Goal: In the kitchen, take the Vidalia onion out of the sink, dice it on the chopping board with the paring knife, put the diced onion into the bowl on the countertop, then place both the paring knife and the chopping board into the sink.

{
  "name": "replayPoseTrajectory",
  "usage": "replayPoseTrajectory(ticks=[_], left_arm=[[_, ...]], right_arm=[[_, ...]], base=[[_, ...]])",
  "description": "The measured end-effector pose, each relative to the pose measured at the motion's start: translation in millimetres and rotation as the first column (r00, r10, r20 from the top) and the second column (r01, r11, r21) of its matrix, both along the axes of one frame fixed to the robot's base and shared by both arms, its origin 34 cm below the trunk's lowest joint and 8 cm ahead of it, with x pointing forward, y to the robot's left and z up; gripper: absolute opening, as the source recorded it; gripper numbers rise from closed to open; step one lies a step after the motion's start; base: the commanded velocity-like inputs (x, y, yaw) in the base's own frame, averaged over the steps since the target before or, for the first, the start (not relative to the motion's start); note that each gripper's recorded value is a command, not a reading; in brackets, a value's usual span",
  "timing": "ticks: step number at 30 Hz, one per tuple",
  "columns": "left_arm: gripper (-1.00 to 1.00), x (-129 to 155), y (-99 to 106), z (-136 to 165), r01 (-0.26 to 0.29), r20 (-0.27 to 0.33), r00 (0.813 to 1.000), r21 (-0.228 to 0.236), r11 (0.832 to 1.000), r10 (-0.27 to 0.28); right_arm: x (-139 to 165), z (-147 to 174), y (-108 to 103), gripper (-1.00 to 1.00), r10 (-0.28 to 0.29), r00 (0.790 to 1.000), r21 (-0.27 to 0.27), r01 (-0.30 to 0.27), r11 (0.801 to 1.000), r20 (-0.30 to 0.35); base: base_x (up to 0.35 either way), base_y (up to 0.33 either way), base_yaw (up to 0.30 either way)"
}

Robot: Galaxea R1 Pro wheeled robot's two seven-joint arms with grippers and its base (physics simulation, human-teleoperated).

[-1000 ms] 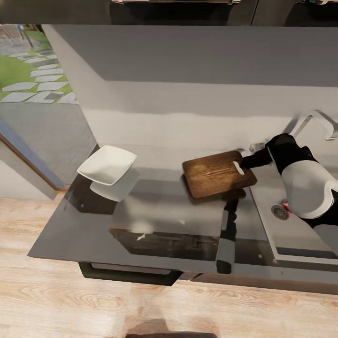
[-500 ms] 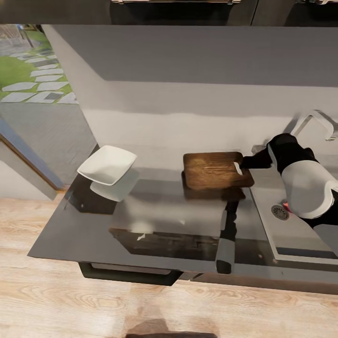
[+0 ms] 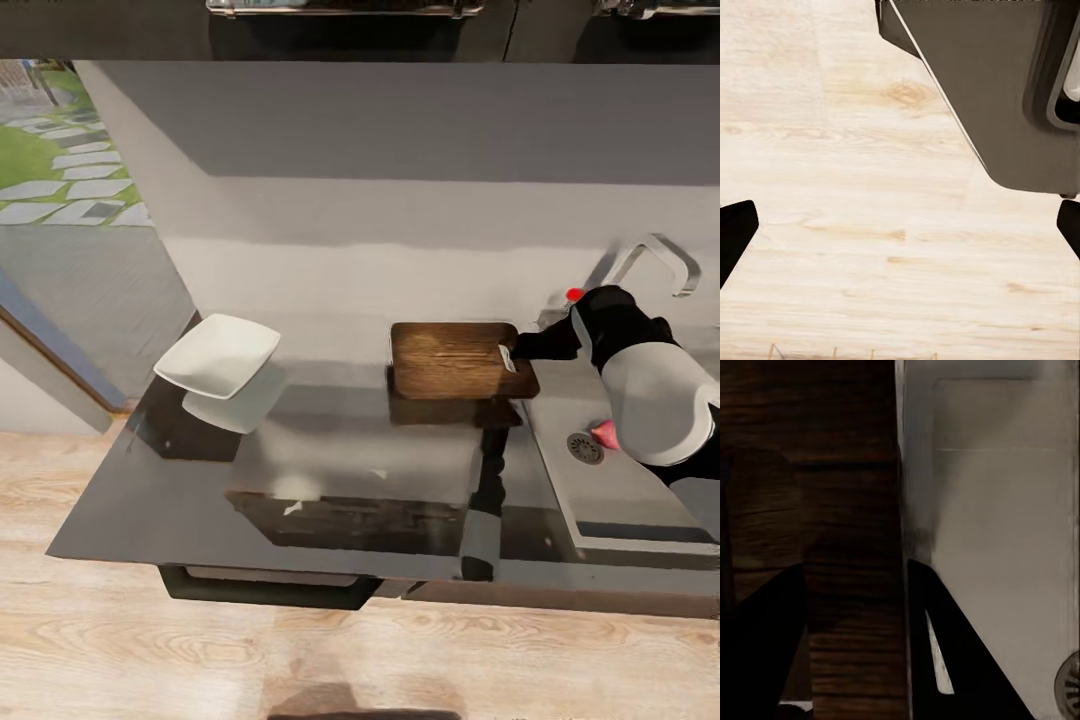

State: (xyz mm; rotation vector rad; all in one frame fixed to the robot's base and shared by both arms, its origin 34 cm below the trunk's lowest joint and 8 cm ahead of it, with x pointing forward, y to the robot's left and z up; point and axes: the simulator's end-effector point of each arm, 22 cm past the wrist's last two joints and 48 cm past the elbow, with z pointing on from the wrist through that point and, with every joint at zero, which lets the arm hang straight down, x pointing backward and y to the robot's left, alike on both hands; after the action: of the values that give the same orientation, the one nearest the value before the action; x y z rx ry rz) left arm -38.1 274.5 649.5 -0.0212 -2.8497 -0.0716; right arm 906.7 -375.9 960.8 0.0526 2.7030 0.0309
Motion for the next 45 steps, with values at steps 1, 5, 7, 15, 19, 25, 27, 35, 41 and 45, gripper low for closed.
replayPoseTrajectory(ticks=[1, 5, 7, 15, 19, 25, 27, 35, 41, 45], left_arm=[[1.0, 0.5, -0.1, -0.2, 0.0, 0.002, 1.0, 0.0, 1.0, 0.0], [1.0, 2.0, -0.4, -0.8, 0.0, 0.006, 1.0, -0.001, 1.0, 0.0], [1.0, 2.7, -0.7, -1.1, 0.0, 0.008, 1.0, -0.001, 1.0, 0.0], [1.0, 5.7, -0.3, -2.3, 0.001, 0.016, 1.0, -0.001, 1.0, -0.001], [1.0, 6.3, 0.1, -2.5, 0.002, 0.018, 1.0, -0.001, 1.0, -0.002], [1.0, 6.4, 0.1, -2.6, 0.003, 0.018, 1.0, -0.001, 1.0, -0.003], [1.0, 6.4, 0.1, -2.6, 0.003, 0.018, 1.0, -0.001, 1.0, -0.003], [1.0, 6.4, 0.3, -2.6, 0.002, 0.018, 1.0, -0.001, 1.0, -0.002], [1.0, 6.4, 0.2, -2.6, 0.003, 0.018, 1.0, -0.001, 1.0, -0.003], [1.0, 6.4, 0.2, -2.6, 0.003, 0.018, 1.0, -0.001, 1.0, -0.003]], right_arm=[[-0.1, 0.8, -0.1, -1.0, 0.0, 1.0, 0.0, 0.0, 1.0, 0.001], [-0.2, 4.1, -0.5, -1.0, 0.0, 1.0, -0.002, 0.0, 1.0, 0.004], [-0.1, 5.8, -0.7, -1.0, 0.0, 1.0, -0.003, 0.0, 1.0, 0.006], [0.0, 11.9, 0.6, -1.0, 0.004, 1.0, -0.011, -0.004, 1.0, 0.012], [-1.8, 9.4, 4.4, -1.0, 0.01, 1.0, -0.007, -0.01, 1.0, 0.005], [-3.8, 5.8, 8.9, -1.0, 0.017, 1.0, 0.0, -0.017, 1.0, -0.006], [-4.6, 4.2, 10.7, -1.0, 0.02, 1.0, 0.002, -0.02, 1.0, -0.01], [-2.7, 0.4, 29.3, -1.0, 0.036, 0.999, -0.008, -0.037, 0.999, -0.015], [-1.5, -2.7, 35.2, -1.0, 0.034, 0.999, -0.058, -0.035, 0.998, -0.021], [-5.2, -9.5, 39.7, -1.0, 0.042, 0.998, -0.06, -0.044, 0.997, -0.037]], base=[[0.0, 0.0, -0.19], [-0.008, 0.0, -0.194], [-0.045, 0.0, -0.196], [-0.092, 0.141, -0.181], [-0.014, 0.267, -0.047], [-0.002, 0.232, -0.008], [0.0, 0.085, -0.002], [0.0, 0.017, 0.0], [0.0, 0.001, 0.0], [0.0, 0.0, 0.0]])
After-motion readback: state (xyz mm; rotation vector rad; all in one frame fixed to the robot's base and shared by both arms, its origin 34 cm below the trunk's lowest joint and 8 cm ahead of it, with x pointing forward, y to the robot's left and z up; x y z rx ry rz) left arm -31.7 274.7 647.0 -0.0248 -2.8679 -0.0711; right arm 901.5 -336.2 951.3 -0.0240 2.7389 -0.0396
